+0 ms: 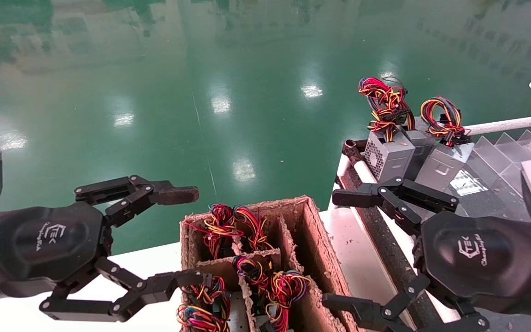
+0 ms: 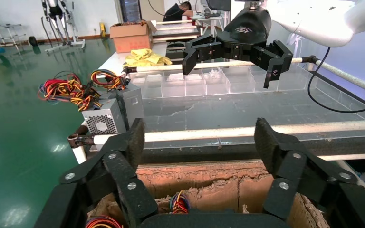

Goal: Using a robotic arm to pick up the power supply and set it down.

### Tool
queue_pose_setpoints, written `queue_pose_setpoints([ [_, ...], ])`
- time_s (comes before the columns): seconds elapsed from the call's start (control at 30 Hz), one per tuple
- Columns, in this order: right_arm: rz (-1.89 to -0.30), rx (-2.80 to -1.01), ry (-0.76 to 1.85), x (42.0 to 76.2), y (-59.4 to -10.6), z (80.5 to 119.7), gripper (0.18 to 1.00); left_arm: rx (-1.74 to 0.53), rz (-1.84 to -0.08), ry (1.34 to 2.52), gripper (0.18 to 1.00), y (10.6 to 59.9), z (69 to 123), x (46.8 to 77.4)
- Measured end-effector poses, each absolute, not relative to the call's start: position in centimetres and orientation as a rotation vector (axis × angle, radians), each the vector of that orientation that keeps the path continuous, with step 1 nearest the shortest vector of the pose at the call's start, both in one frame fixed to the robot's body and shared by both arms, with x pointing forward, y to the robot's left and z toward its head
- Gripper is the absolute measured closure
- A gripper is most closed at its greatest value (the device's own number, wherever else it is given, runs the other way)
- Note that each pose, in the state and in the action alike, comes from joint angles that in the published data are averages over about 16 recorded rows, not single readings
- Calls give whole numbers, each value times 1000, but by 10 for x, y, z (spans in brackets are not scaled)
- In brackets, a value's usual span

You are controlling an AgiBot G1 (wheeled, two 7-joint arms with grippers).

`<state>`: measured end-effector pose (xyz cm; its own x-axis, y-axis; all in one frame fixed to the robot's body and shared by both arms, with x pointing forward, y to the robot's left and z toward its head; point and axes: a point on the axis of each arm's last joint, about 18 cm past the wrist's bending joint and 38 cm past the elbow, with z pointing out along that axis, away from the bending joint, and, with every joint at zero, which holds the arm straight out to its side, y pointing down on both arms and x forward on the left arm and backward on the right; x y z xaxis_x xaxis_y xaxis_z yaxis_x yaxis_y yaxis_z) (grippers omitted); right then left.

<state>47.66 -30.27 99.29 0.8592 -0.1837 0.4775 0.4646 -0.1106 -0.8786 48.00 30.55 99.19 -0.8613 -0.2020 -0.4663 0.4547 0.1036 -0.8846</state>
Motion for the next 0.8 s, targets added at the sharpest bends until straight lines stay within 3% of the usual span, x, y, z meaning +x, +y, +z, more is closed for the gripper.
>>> queue_pose_setpoints([
  [0.27,-556,-1592,-226,477,-303,993,178,246,-1809,1909,428,305,992,480],
  [0.8,-556,-1592,-226,477,-303,993,178,246,-1809,1909,788,305,992,480],
])
